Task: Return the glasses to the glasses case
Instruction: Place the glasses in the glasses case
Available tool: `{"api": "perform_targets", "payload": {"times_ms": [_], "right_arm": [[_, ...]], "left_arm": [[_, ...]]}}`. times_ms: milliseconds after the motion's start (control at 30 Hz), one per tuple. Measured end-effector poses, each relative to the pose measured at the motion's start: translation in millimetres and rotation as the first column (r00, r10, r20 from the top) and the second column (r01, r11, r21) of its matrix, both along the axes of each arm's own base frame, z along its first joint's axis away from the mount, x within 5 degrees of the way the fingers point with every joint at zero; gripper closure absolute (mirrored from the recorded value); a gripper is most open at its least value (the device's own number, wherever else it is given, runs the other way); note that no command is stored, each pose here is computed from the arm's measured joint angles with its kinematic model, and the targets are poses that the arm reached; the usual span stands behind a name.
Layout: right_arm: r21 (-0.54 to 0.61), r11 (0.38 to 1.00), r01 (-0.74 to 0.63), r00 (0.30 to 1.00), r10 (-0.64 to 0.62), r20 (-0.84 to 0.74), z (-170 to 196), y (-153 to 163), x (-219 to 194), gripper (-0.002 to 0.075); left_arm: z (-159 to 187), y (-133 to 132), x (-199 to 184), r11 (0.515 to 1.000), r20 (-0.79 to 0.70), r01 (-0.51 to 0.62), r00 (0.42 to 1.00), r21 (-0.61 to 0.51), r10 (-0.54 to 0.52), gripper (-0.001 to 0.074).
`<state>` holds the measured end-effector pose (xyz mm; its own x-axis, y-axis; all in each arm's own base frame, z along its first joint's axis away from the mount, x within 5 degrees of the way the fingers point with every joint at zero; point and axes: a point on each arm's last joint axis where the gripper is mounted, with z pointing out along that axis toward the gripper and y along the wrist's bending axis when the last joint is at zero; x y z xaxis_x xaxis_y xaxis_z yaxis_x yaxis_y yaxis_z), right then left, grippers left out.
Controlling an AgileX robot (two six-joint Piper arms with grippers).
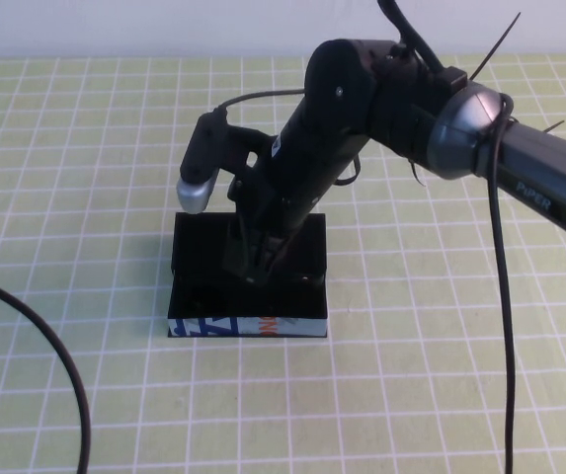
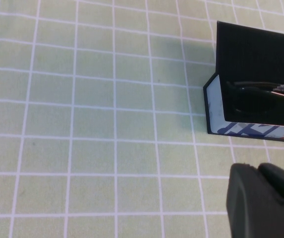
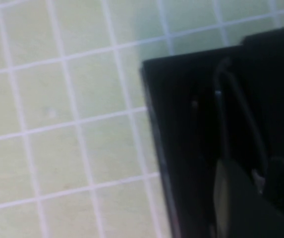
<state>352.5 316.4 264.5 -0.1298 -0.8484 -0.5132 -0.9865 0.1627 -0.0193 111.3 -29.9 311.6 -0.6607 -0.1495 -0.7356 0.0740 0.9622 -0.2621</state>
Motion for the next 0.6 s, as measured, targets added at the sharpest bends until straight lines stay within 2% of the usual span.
{"api": "perform_targets", "payload": {"times_ms": [267,600], "right_arm": [[-0.009,1.000,-0.009,0.998,0.008,-0.067,-13,3,-1,0.0620],[0.000,0.999,0.046,0.998,-0.046,-0.049,-44,7,17,0.0622]], "left_arm": [[-1,0,-1,1.000,-0.011,0.001,1.000,0.003,-0.001,0.0738],[-1,0,-1,1.000,-0.018,0.002,1.000,0.004,-0.002,0.0738]]}}
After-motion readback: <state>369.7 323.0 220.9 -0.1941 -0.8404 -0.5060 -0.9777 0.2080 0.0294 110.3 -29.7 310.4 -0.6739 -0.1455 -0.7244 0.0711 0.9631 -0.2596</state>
